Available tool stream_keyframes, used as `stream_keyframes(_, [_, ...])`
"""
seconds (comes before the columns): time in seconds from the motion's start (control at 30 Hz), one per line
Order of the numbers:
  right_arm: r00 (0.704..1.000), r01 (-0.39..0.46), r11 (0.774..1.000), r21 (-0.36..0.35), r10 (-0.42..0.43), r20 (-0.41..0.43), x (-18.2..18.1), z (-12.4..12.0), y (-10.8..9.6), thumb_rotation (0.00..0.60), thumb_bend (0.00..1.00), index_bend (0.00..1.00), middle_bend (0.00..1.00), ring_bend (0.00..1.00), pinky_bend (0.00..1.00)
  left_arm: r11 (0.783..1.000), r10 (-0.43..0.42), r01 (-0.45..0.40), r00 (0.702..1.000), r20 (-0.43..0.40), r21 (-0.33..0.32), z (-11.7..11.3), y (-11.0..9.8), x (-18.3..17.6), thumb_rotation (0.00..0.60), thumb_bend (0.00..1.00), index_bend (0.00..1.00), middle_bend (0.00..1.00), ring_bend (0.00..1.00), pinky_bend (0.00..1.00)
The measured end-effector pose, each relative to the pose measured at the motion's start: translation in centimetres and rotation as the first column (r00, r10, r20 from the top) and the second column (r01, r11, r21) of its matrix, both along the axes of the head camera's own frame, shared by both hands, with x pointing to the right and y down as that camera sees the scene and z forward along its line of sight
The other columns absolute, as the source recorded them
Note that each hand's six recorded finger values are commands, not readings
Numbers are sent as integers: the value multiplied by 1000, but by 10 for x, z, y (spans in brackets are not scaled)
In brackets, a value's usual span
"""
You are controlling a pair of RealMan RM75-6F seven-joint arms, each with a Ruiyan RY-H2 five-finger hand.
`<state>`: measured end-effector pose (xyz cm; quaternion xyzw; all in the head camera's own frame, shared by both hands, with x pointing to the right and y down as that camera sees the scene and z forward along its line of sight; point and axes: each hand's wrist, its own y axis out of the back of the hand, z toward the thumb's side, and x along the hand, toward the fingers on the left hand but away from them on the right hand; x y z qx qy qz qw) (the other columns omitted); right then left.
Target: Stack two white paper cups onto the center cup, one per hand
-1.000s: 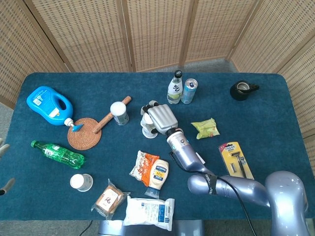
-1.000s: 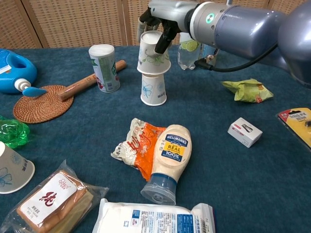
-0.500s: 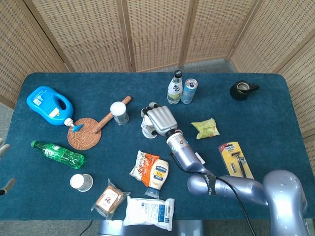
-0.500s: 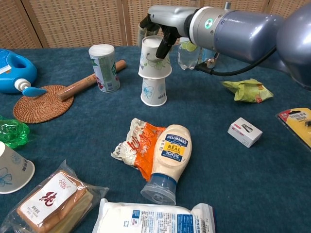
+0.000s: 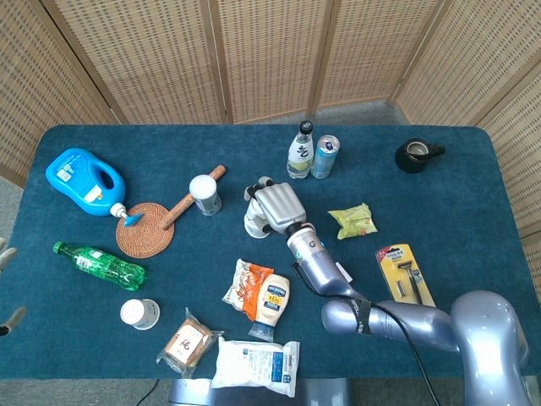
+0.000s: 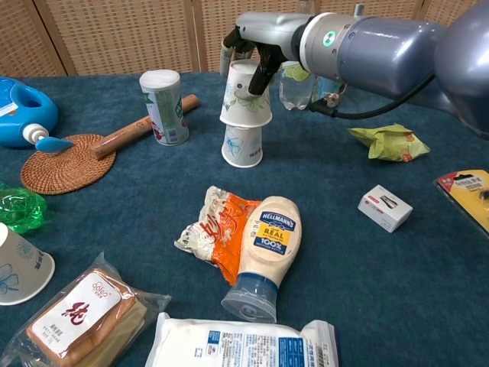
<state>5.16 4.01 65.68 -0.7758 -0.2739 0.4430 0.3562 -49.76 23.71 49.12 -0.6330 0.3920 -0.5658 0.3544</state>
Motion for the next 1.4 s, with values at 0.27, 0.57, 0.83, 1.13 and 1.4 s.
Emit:
stream_keyframes(0.27, [1000, -1, 999, -36, 0, -15, 0, 0, 2, 600, 428, 222, 358, 113, 458, 1000, 0, 0, 1000, 0, 1, 0, 0, 0, 600, 328, 0, 0, 0, 85])
stream_keyframes(0.57, [1000, 9, 999, -40, -10, -22, -2, -3, 3, 600, 446, 214, 337, 102, 459, 1000, -1, 1, 1000, -5, 4, -1, -1, 0, 600, 328, 0, 0, 0, 85])
stream_keyframes(0.83, [1000, 12, 999, -51, -13, -25, -2, -3, 6, 600, 445, 193, 305, 88, 459, 1000, -1, 1, 1000, -7, 4, -2, -1, 0, 600, 328, 0, 0, 0, 85])
stream_keyframes(1.13, [999, 31, 996, -81, -32, -17, -2, -3, 18, 600, 442, 112, 125, 2, 458, 1000, -2, 2, 1000, -5, 5, -2, -1, 0, 600, 327, 0, 0, 0, 85])
stream_keyframes(1.4, [999, 34, 998, -43, -35, -12, 7, -13, 16, 600, 402, 61, 10, 0, 394, 1000, -2, 2, 1000, -6, 3, -2, -1, -1, 600, 327, 0, 0, 0, 85])
